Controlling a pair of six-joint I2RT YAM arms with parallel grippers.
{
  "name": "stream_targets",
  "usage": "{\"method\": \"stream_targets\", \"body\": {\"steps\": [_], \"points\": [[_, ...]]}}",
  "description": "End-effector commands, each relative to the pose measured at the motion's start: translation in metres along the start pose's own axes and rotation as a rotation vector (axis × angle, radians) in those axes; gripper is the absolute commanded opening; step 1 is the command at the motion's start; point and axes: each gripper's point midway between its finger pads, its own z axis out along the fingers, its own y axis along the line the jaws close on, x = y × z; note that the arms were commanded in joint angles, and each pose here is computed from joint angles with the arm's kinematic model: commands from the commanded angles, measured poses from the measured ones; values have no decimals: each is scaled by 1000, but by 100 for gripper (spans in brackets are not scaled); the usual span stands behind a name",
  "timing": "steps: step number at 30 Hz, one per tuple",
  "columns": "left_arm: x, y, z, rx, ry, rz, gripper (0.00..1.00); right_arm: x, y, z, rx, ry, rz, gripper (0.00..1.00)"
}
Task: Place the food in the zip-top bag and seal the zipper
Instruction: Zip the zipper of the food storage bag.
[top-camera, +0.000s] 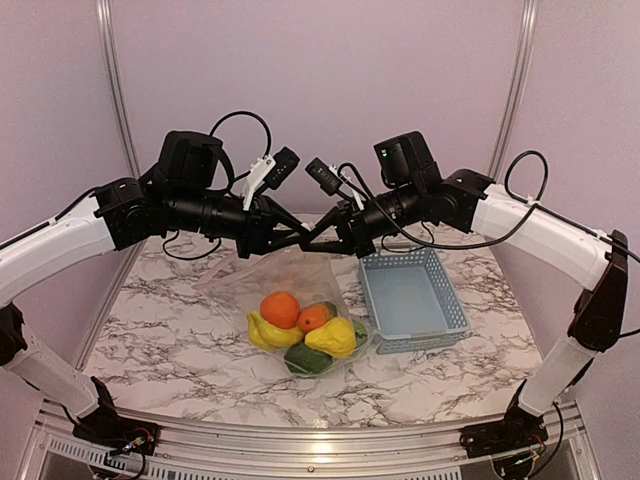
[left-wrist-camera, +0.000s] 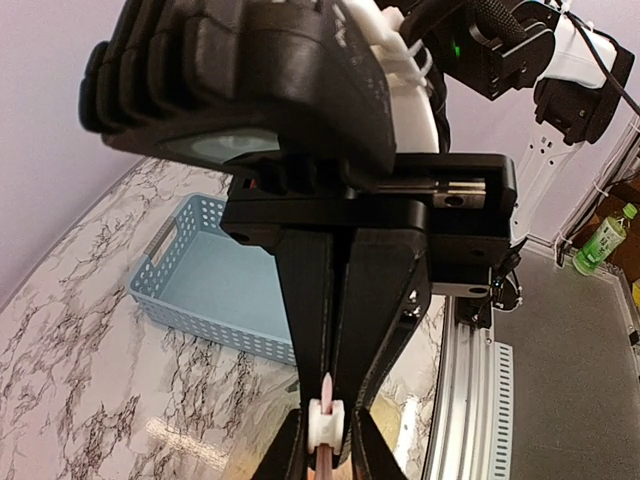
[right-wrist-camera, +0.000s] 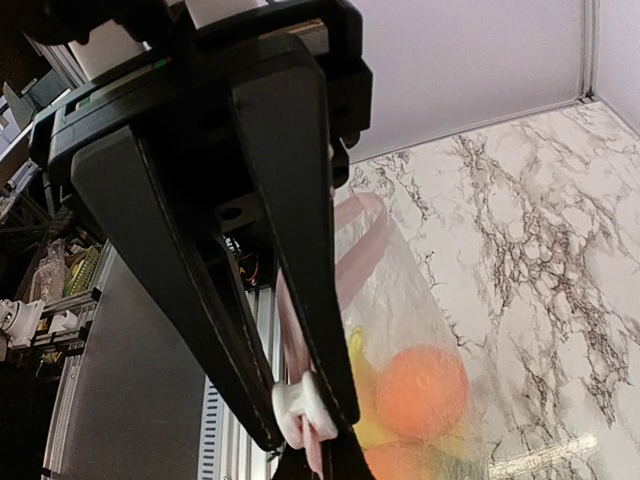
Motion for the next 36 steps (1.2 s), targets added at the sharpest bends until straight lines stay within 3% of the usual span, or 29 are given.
{"method": "stream_targets", "body": {"steps": [1, 5, 11, 15, 27, 36], "points": [[-7, 1, -4, 3, -15, -1, 16, -13, 9, -2, -16, -28, -50, 0], [-8, 2, -6, -5, -27, -7, 21, -13, 9, -2, -16, -28, -46, 0], [-12, 3, -8, -8, -42, -9, 21, -12, 8, -1, -17, -26, -43, 0], [-14, 4, -9, -15, -55, -8, 28, -11, 8, -1, -17, -21, -41, 0], [-10, 2, -8, 11, -43, -14, 6, -11, 9, -2, -17, -26, -45, 0], [8, 2, -15, 16, -3, -47, 5, -21, 3, -18, 16, -86, -47, 0]]}}
